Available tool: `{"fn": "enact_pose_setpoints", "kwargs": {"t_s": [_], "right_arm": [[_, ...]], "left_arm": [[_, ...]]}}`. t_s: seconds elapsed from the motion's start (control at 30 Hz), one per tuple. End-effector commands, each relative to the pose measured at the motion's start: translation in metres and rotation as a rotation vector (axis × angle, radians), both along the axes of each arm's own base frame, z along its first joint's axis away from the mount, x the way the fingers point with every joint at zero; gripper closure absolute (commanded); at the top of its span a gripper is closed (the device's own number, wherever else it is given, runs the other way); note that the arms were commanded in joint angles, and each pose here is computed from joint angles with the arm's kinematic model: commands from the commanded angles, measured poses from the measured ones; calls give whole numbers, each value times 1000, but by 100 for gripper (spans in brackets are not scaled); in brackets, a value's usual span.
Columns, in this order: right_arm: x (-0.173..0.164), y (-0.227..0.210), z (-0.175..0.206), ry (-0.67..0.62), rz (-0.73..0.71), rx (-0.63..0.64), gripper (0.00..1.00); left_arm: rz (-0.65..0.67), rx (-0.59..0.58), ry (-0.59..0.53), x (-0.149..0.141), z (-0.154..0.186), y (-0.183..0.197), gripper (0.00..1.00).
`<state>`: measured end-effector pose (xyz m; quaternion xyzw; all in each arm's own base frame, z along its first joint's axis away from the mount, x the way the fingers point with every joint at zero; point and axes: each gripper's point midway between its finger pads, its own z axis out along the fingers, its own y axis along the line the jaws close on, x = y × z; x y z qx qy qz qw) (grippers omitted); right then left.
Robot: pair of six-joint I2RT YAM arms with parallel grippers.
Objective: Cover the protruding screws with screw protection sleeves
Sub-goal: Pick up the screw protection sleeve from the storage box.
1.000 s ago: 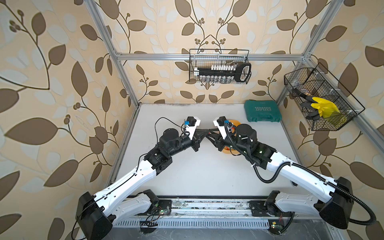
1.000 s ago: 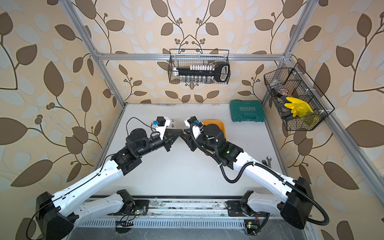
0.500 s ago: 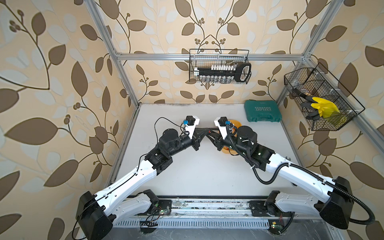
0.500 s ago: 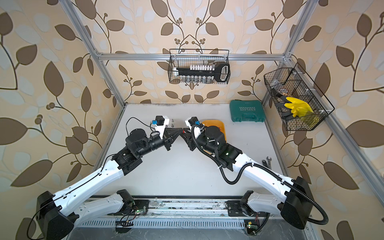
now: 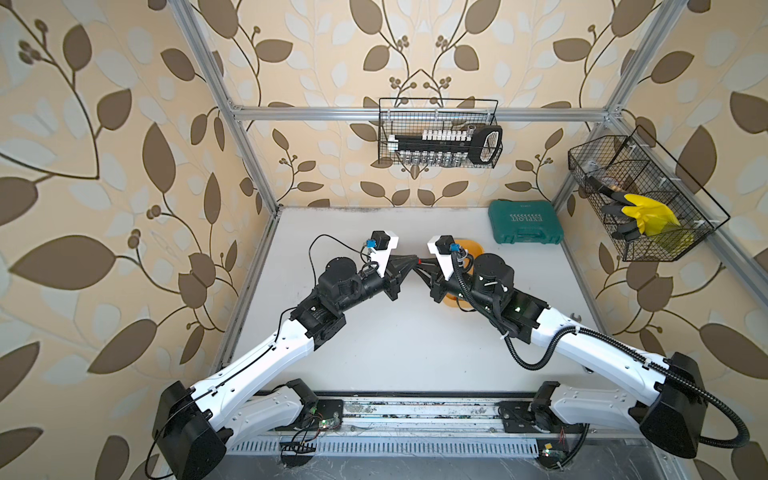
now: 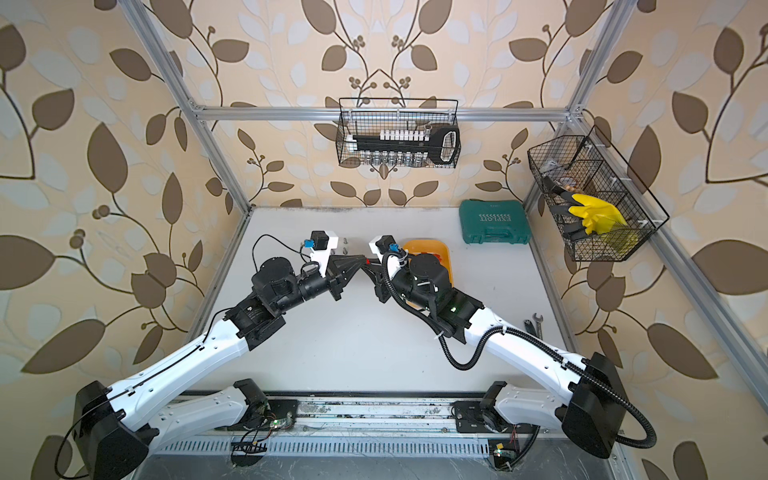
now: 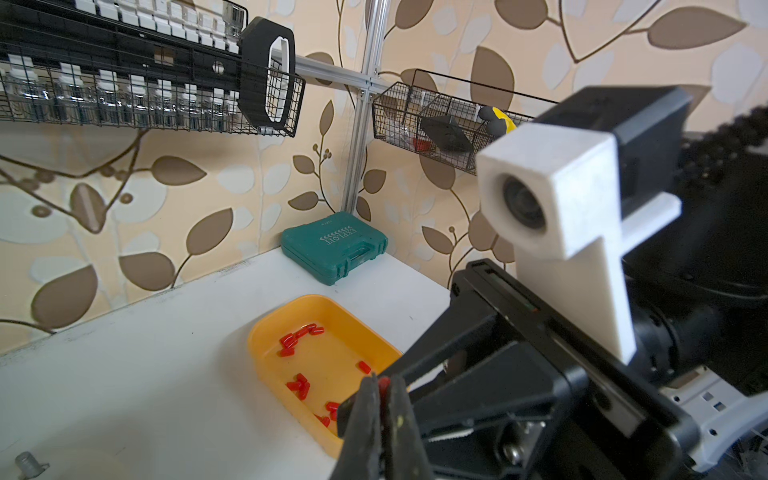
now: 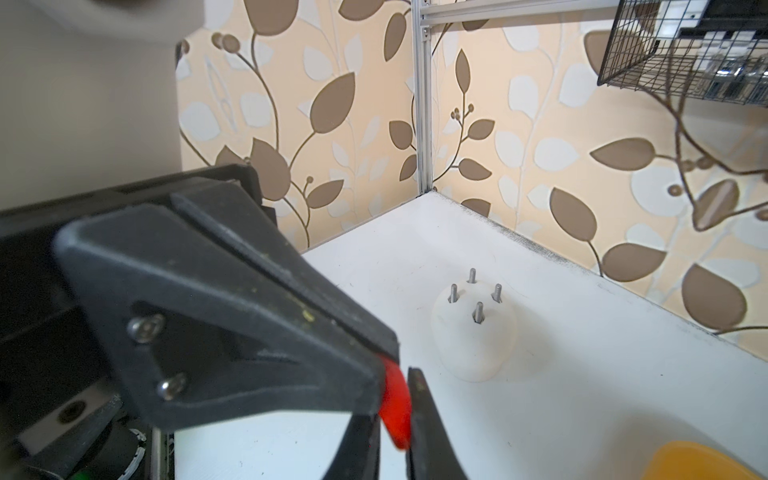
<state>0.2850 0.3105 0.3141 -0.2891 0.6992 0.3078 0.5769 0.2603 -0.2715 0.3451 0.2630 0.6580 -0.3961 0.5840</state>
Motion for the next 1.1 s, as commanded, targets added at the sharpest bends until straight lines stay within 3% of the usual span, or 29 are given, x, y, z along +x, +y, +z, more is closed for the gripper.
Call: {"fn": "enact_pose_setpoints", "kwargs": {"t_s": [0.0,0.03,0.1,0.33,0.43,0.57,1.07], "right_arm": [[12,-16,17,-54,-89,29,82],[13,-17,17,-52,-97,26,74],[15,-19,17,-49,-115,29,67],[13,-16,22,-69,-95,31,77],[13,-17,25,-84,-101,34,65],[13,-18,27,-97,-103,18,59],[8,-18,34,-159,-73,-8,83]], "left_arm": [[-72,-13,4,-15,0,-6,100],[-72,-13,3,-16,1,-6,100],[-74,-15,2,-16,1,-5,100],[-82,-15,9,-17,-1,-6,100],[-89,-17,11,-18,-1,-7,100],[-94,-16,15,-19,-3,-8,100],[-131,-4,34,-23,-5,-12,100]]}}
